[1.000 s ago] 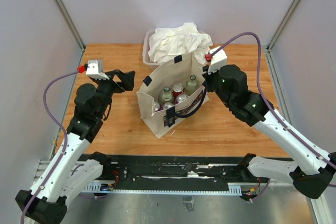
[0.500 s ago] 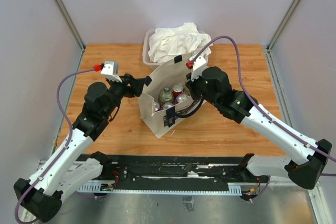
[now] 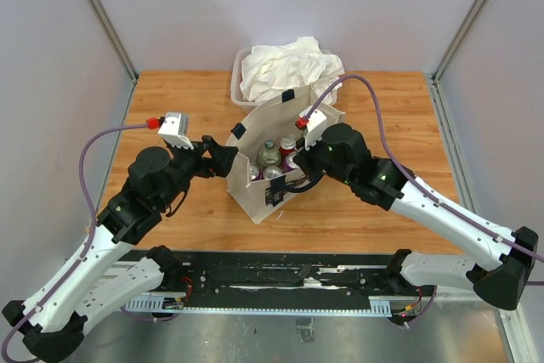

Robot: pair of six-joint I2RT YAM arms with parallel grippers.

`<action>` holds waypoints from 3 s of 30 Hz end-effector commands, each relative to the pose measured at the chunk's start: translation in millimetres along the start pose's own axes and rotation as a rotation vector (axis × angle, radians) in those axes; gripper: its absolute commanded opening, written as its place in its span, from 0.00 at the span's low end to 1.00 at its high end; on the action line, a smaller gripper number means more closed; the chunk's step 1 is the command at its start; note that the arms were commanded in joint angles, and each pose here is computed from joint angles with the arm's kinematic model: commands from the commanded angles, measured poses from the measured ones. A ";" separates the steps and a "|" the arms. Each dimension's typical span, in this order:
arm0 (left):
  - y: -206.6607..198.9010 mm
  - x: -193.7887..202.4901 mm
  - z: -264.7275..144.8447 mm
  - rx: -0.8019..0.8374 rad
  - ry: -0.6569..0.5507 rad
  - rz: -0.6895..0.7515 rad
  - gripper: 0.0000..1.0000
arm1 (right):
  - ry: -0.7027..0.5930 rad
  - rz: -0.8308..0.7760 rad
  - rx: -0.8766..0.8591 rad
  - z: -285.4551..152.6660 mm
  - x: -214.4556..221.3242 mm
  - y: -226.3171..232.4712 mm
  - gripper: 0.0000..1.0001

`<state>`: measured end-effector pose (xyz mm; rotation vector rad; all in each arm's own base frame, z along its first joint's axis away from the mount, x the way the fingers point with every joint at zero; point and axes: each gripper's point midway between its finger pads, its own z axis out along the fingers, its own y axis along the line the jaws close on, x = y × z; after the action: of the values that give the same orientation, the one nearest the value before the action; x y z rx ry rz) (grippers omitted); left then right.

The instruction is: Take the beverage out of the canvas bag

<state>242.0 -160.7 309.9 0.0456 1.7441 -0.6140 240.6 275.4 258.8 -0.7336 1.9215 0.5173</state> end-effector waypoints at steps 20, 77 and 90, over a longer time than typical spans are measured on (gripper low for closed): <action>-21.7 77.9 -1.0 0.085 0.213 -0.189 0.85 | 0.134 -0.014 -0.032 -2.3 56.1 29.3 0.01; 14.1 223.1 -22.8 0.013 0.607 -0.241 0.01 | 0.251 -0.050 0.051 -12.4 98.7 17.3 0.01; 32.8 254.0 -27.5 -0.029 0.646 -0.223 0.01 | 0.499 0.021 0.135 -7.0 193.0 0.7 0.01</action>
<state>183.1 -225.7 133.8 0.0153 2.1732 -1.0032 178.8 251.1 127.5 -0.8146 2.2394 0.3708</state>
